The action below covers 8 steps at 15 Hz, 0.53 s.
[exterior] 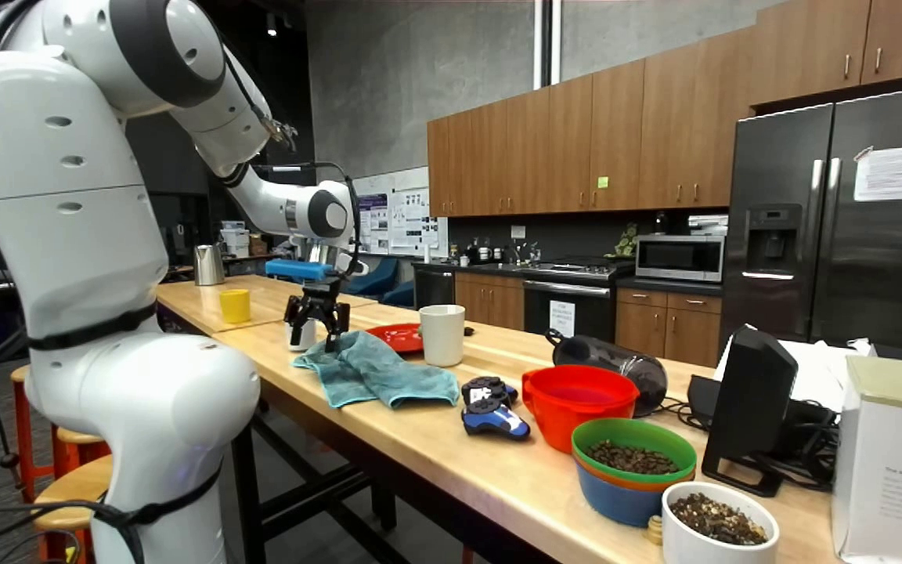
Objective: Put the blue cloth on the white cup
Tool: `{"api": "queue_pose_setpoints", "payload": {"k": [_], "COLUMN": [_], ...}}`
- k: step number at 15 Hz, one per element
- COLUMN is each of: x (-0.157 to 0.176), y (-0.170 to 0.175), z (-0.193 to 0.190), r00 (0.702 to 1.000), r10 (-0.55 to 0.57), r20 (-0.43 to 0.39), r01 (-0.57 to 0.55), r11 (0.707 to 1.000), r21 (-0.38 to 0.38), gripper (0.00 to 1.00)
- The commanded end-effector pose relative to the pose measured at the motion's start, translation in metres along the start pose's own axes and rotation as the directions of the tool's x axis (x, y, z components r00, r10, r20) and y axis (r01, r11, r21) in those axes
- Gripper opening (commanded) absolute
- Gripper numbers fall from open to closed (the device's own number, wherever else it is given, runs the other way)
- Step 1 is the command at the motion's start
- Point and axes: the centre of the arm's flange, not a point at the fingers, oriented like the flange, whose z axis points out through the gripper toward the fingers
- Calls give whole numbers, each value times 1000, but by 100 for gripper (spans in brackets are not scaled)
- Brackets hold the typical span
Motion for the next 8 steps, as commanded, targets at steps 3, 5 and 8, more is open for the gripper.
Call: {"api": "queue_pose_setpoints", "payload": {"k": [3, 5, 8], "x": [0, 1, 2], "y": [-2, -3, -2], "z": [15, 18, 21], "r00": [998, 997, 996], "r10": [-61, -75, -84], "r20": [-33, -37, -41], "r01": [58, 70, 78], "r11": [994, 991, 988], "r21": [-90, -111, -132], "gripper": [100, 100, 100]}}
